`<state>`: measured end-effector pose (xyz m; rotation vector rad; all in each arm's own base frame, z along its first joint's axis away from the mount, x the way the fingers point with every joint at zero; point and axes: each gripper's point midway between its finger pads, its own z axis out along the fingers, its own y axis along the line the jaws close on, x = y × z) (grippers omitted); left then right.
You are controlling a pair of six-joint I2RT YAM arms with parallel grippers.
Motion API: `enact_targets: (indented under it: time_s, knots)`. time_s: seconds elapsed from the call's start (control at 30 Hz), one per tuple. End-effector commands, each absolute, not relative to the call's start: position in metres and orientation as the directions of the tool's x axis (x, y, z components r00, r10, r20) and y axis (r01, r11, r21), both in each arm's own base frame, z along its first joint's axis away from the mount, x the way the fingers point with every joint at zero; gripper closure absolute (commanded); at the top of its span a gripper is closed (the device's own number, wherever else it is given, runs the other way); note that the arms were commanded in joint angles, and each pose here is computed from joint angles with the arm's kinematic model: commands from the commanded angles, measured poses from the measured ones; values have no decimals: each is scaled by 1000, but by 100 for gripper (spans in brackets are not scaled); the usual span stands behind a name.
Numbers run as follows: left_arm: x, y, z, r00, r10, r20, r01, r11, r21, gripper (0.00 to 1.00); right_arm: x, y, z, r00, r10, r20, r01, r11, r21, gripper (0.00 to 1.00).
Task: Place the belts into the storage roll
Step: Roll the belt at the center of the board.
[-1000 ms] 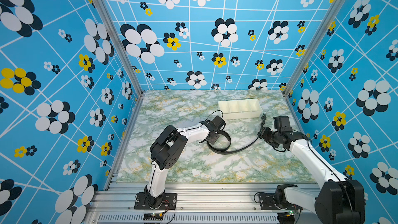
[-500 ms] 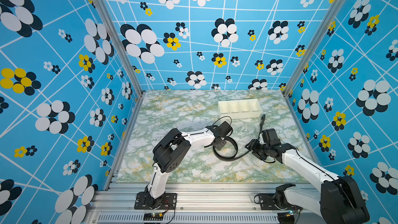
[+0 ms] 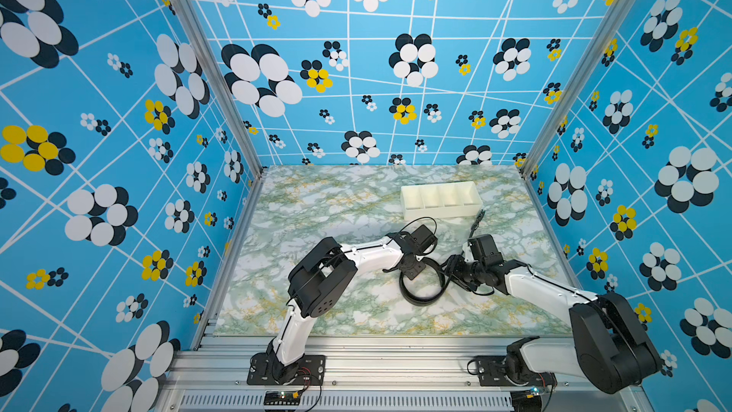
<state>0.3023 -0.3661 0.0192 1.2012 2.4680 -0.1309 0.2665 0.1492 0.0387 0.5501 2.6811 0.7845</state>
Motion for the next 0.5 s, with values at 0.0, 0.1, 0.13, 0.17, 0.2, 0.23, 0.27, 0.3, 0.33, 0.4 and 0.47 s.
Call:
enact_targets:
  time_s: [0.0, 0.1, 0.13, 0.17, 0.2, 0.23, 0.27, 0.3, 0.33, 0.4, 0.47]
  knots:
    - [272, -360, -26, -552, 799, -240, 819, 574, 24, 89, 279, 163, 55, -898, 374, -233, 176, 789, 589, 39]
    - [276, -366, -23, -541, 802, -252, 825, 565, 26, 89, 276, 161, 51, -913, 333, -233, 164, 826, 538, 40]
    - [278, -368, -22, -538, 803, -256, 826, 562, 30, 89, 275, 160, 48, -919, 322, -228, 162, 836, 525, 41]
    - [279, -370, -22, -534, 804, -261, 829, 559, 28, 89, 274, 159, 44, -922, 317, -222, 167, 843, 511, 41]
    - [280, -372, -21, -530, 805, -265, 831, 556, 27, 89, 274, 159, 42, -923, 315, -220, 169, 848, 503, 43]
    - [282, -374, -20, -526, 806, -270, 833, 552, 25, 89, 274, 158, 39, -925, 311, -217, 171, 853, 493, 45]
    - [282, -375, -19, -522, 809, -271, 836, 548, 26, 89, 274, 156, 36, -927, 305, -219, 171, 863, 475, 48]
    - [284, -377, -18, -521, 809, -274, 837, 547, 26, 89, 274, 154, 33, -930, 297, -218, 174, 875, 452, 52]
    - [284, -378, -19, -519, 810, -272, 838, 545, 24, 89, 274, 152, 29, -933, 290, -215, 176, 885, 431, 57]
    - [285, -380, -18, -517, 810, -277, 840, 543, 21, 89, 275, 152, 23, -938, 282, -203, 180, 894, 410, 61]
    - [289, -381, -17, -522, 805, -283, 836, 549, 20, 89, 275, 151, 19, -939, 283, -195, 188, 899, 396, 69]
